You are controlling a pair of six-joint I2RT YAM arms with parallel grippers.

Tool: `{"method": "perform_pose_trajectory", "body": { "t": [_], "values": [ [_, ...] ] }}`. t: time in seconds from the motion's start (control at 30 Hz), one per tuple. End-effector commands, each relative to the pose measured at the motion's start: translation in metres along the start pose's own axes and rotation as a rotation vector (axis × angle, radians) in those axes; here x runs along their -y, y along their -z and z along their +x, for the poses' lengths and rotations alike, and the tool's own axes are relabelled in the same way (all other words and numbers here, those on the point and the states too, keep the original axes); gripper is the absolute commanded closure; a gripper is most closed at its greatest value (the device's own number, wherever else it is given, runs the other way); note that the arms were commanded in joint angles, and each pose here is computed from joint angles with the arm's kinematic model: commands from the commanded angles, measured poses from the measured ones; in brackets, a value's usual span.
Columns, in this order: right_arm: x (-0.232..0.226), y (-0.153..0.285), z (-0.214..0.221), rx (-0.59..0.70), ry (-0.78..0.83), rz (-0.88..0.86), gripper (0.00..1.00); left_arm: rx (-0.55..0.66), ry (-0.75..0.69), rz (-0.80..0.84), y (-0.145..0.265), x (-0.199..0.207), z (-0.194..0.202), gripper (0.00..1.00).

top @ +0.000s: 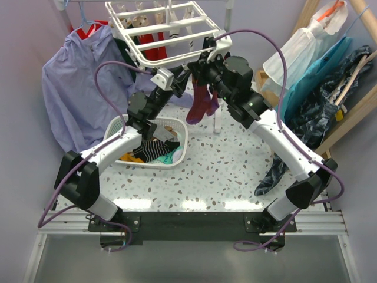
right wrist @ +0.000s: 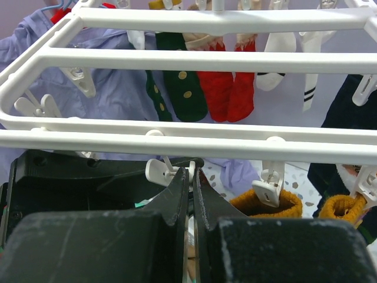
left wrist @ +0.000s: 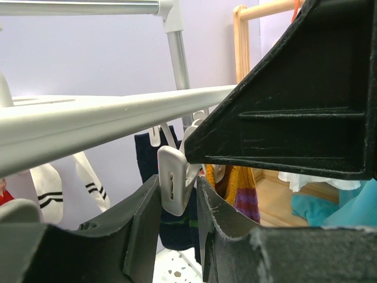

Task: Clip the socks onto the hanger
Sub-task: Open the clamp at the hanger.

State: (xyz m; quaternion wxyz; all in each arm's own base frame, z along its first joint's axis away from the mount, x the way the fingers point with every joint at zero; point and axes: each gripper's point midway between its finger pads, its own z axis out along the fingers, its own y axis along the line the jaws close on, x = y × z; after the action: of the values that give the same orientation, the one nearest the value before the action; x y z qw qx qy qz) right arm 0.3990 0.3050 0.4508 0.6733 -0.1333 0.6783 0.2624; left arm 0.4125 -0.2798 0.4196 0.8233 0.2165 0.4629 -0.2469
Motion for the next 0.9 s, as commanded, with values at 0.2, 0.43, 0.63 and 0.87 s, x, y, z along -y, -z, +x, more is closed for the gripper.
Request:
{"method": "perform_pose_trajectory", "body": {
  "t": [0.2, 0.43, 0.63, 0.87],
  "values": [
    [-0.004, 0.023, -0.044, 0.087, -0.038, -0.029, 0.96, 0.095, -0.026, 0.04, 0.001, 0.006, -0.024, 0.82],
    [-0.007, 0.033, -0.041, 0.064, 0.008, -0.059, 0.53, 0.079, -0.029, 0.045, 0.003, 0.007, -0.026, 0.97],
    [-0.011, 0.032, -0.04, 0.069, 0.012, -0.082, 0.47, 0.074, -0.033, 0.031, 0.005, 0.005, -0.03, 0.98],
    [-0.013, 0.018, -0.031, 0.041, 0.031, -0.094, 0.46, 0.06, -0.03, 0.038, 0.004, 0.006, -0.029, 1.0]
  ]
}}
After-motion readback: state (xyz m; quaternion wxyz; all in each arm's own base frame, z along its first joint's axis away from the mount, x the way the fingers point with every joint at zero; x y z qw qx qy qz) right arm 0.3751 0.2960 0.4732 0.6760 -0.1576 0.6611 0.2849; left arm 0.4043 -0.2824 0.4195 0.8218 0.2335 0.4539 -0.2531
